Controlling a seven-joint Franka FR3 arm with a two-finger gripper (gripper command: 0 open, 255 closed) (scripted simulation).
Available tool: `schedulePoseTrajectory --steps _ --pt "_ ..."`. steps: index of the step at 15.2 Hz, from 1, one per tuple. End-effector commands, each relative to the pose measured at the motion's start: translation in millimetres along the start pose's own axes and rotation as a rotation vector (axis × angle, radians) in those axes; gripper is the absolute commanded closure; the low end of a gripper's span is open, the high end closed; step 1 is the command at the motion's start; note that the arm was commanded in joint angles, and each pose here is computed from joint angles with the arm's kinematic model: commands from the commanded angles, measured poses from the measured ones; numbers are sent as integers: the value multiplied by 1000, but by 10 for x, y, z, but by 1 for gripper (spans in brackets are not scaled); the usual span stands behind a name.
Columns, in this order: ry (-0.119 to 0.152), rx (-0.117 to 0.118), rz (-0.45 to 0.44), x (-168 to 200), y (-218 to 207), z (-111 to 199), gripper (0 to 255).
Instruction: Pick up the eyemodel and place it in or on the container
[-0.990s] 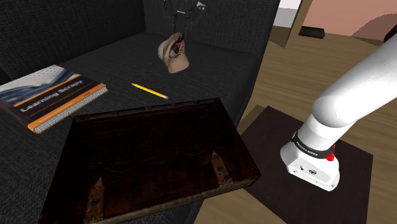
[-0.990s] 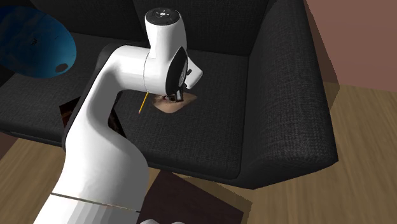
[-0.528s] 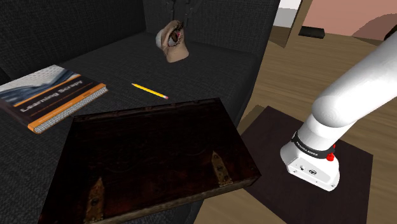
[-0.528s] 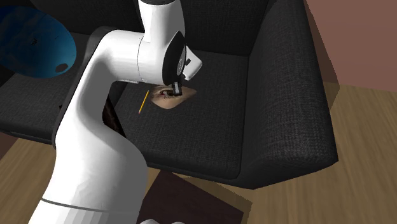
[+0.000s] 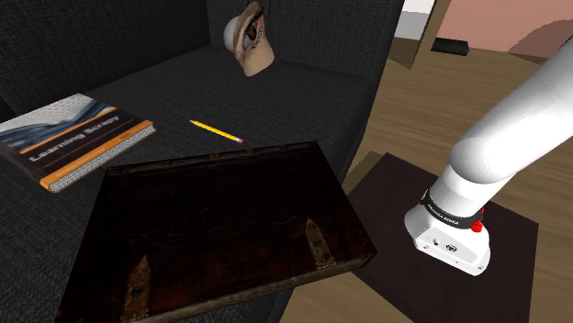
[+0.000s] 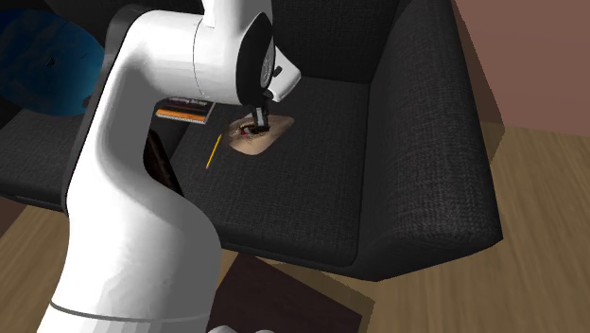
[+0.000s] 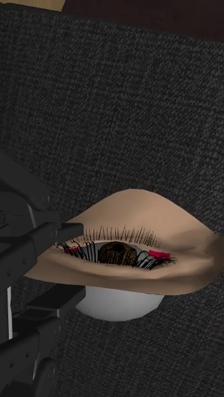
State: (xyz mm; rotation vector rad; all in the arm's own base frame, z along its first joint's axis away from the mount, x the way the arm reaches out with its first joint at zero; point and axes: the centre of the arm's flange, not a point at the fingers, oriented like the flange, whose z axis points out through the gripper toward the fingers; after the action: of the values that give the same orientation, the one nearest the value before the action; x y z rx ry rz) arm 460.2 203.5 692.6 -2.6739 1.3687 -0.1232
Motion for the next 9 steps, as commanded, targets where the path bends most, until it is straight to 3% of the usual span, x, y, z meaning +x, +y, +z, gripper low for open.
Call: schedulePoseTrajectory --steps 1,5,9 --pt "0 0 0 7 -15 -110 255" --pt "0 0 0 9 -47 -311 255" --pt "0 0 0 -507 12 -405 255"
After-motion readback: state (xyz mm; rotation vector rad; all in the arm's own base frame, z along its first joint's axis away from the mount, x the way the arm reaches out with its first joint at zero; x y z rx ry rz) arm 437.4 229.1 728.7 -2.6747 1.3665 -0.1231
